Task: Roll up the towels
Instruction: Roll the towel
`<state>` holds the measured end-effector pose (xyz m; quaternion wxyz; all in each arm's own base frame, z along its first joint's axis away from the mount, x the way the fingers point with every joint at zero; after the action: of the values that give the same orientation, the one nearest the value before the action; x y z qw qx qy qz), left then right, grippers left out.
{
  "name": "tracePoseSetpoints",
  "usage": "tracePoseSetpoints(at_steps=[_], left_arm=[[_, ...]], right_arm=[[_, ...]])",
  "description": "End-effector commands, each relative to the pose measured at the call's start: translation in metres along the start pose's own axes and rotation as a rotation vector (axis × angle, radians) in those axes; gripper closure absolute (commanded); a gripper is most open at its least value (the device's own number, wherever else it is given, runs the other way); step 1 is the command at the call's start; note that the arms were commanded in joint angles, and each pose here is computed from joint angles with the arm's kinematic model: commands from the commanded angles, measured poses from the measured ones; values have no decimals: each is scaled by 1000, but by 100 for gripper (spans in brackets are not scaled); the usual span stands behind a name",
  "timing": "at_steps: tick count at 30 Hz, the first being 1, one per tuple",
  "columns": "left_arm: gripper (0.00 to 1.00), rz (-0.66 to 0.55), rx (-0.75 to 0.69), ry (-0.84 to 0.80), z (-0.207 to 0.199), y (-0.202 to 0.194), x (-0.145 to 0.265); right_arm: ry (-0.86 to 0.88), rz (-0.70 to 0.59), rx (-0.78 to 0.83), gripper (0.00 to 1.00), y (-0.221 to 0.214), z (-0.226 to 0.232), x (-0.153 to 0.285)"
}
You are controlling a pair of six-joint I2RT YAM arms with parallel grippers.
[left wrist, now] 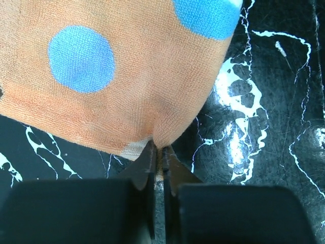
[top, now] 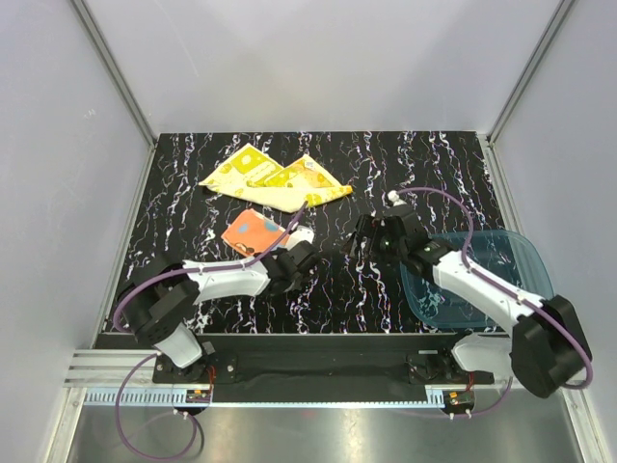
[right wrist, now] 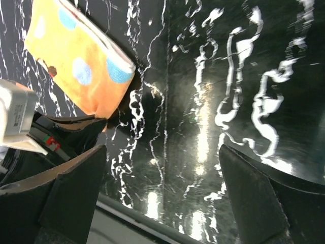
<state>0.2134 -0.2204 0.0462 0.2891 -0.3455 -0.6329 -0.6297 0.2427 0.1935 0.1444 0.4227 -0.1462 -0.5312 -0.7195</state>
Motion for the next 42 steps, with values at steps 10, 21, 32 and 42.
tracePoseSetpoints(at_steps=[10, 21, 32, 42], left_arm=[[100, 95, 102, -286, -22, -14, 18], [100, 100, 144, -346, -30, -10, 25], [100, 114, 191, -403, -27, -9, 32], [100, 189, 210, -436, -34, -11, 45]], right_arm=[[303, 165, -212, 12, -4, 47, -72], [331, 224, -252, 31, -12, 49, -115], [291, 252, -247, 100, -18, 42, -132], [51, 235, -84, 53, 6, 21, -117]])
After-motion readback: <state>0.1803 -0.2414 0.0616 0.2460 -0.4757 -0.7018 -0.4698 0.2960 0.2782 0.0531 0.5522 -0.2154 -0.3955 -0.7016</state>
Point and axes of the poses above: each gripper's point midway between its finger pads, its own x axis back along the fingers, its own z axis along the line the jaws close on, y = z × x, the point moved 4 cm from there along x, back along the fingers, and after that the axes turned 14 degrees about x, right-handed, at the moved point
